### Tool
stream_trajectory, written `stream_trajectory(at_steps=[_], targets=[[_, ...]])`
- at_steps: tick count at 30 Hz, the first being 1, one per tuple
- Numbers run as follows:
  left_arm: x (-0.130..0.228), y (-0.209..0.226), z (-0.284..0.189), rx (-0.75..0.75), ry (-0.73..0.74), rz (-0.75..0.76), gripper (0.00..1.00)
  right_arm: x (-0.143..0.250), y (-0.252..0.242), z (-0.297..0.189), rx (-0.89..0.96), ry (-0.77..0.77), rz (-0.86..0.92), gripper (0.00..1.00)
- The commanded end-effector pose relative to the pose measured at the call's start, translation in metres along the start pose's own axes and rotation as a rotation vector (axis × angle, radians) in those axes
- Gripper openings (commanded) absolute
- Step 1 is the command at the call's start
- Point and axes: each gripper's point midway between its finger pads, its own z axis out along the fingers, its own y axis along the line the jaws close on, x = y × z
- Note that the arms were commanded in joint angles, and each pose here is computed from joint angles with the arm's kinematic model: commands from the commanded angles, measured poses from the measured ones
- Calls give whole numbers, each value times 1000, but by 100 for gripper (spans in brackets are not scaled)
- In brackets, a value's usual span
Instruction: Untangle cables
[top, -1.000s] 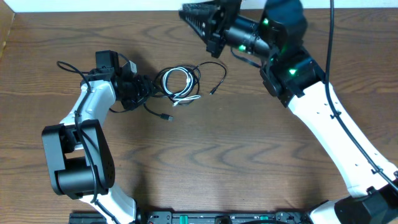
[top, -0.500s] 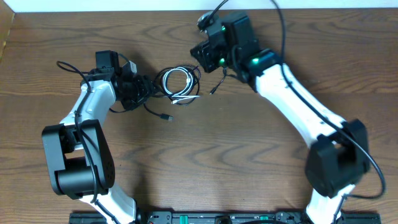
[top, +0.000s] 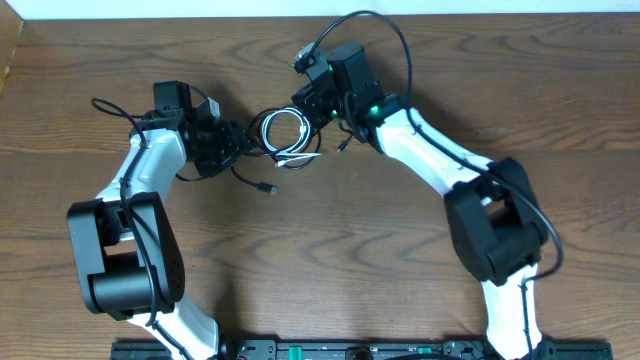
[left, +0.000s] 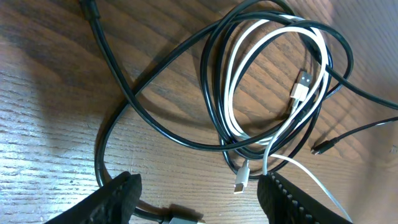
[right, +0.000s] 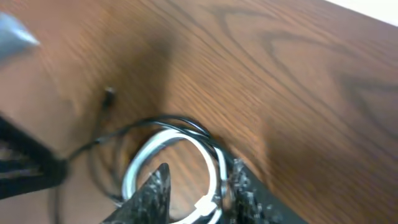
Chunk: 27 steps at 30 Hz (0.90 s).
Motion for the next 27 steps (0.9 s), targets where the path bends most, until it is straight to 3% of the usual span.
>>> stream_trajectory(at_steps=[1,5,10,14,19,22,27], targets=[[-8,-6,-11,1,-39,32,65,39,-19,23,68,85,3,22],[-8,-6,-11,1,-39,32,65,68,-7,24,19,192,94,7],[-8,-6,-11,1,-39,32,65,101,37,14,-162,345,184,5],[-8,-5,-10,-7,-42,32,65,113,51,9,-181,402,191,6],[-14,11,-12,-100,-74,27,65,65,56,-7,-189,291,150,5],[-17,14,-12,-120,-91,32,65,22,63,-24,-197,169,105,12],[-19,5,-6,-108,-102,62,65,-5,62,-25,-179,67,65,21]])
